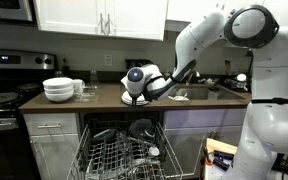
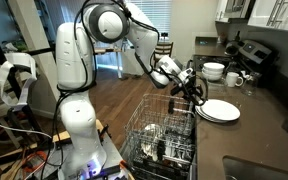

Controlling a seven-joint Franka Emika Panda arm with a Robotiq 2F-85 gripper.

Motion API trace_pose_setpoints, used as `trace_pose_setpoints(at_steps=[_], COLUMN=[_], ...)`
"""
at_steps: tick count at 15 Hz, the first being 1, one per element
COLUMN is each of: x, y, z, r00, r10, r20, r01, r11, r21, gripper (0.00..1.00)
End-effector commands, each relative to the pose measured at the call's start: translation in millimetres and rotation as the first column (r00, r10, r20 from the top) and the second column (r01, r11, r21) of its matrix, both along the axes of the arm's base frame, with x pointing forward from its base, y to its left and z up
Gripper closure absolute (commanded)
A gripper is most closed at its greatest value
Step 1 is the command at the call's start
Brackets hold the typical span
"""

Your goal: Place one white plate from the countertop inside the dishwasher

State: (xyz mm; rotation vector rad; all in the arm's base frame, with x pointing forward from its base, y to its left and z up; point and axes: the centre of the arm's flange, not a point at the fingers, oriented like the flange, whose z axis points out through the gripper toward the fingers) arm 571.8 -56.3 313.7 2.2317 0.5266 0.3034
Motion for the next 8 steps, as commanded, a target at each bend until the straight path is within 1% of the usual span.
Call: trace_pose_setpoints(at_steps=[1, 2, 3, 4, 6, 7, 8], x=[4, 4, 5, 5, 5, 5, 5], y=[18, 21, 23, 26, 29, 30, 29], z=[-1, -2, -3, -4, -5, -5, -6], r00=[1.0, 0.999, 0.999, 0.999, 0.999, 0.999, 0.999], r10=[0.025, 0.034, 0.038, 0.043, 0.05, 0.052, 0.051], r20=[0.01, 0.006, 0.002, -0.001, -0.006, -0.007, -0.011], r01=[-0.025, -0.033, -0.038, -0.043, -0.05, -0.052, -0.052], r11=[0.998, 0.997, 0.996, 0.995, 0.994, 0.993, 0.992], r21=[-0.052, -0.07, -0.082, -0.087, -0.101, -0.107, -0.112], gripper=[0.55, 0.59, 0.7, 0.68, 0.75, 0.7, 0.72])
